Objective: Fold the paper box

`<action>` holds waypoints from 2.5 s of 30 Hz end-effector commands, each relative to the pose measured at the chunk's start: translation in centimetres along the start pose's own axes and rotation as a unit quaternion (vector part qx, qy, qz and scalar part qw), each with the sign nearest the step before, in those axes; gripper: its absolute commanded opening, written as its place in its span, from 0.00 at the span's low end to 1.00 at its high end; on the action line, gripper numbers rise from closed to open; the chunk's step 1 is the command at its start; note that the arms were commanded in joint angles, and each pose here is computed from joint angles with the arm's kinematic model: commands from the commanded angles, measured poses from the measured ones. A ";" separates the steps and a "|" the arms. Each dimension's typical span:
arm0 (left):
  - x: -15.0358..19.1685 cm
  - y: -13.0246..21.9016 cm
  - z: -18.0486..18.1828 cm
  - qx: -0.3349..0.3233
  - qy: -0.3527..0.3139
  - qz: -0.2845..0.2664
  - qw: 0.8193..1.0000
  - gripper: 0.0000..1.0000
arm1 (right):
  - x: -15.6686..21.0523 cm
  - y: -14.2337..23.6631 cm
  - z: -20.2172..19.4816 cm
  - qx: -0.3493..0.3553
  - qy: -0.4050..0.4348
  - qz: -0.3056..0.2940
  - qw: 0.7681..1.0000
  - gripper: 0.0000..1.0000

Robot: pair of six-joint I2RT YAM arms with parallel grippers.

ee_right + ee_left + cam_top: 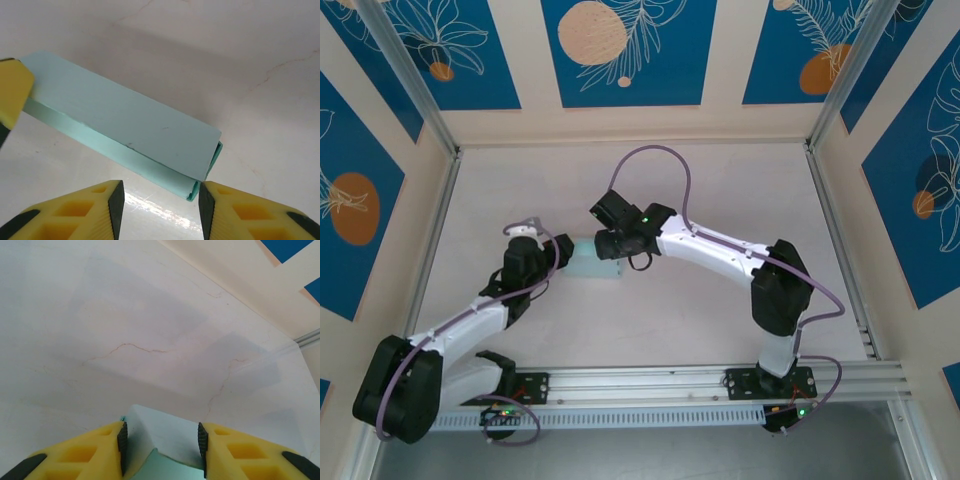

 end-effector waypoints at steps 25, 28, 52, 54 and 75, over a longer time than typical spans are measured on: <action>5.7 0.4 3.3 -0.082 -0.042 0.053 0.994 0.39 | 2.6 -3.5 -3.1 -0.007 -0.093 0.027 0.995 0.40; 5.7 0.4 3.3 -0.084 -0.041 0.054 0.994 0.39 | 3.7 -4.5 -3.5 -0.001 -0.099 0.043 0.994 0.37; 1.5 3.1 2.4 -0.011 0.024 0.113 0.993 0.68 | 4.9 -5.6 -4.4 0.016 -0.096 0.060 0.993 0.23; 1.6 3.0 2.7 0.005 0.044 0.118 0.992 0.68 | 4.7 -5.6 -4.3 0.015 -0.094 0.059 0.994 0.23; 6.7 2.2 7.9 -0.055 0.103 0.169 0.979 0.27 | 4.7 -6.0 -4.9 0.008 -0.099 0.080 0.992 0.28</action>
Point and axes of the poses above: each hand's point on the last joint's axis, 136 mm out from that joint toward the fingers, its own y axis back along the fingers, its own z axis along the line the jaws close on, x = y × z, the point moved 4 cm from there along y, back along the fingers, and after that the axes turned 1 degree about -y, right-handed, at the moved point
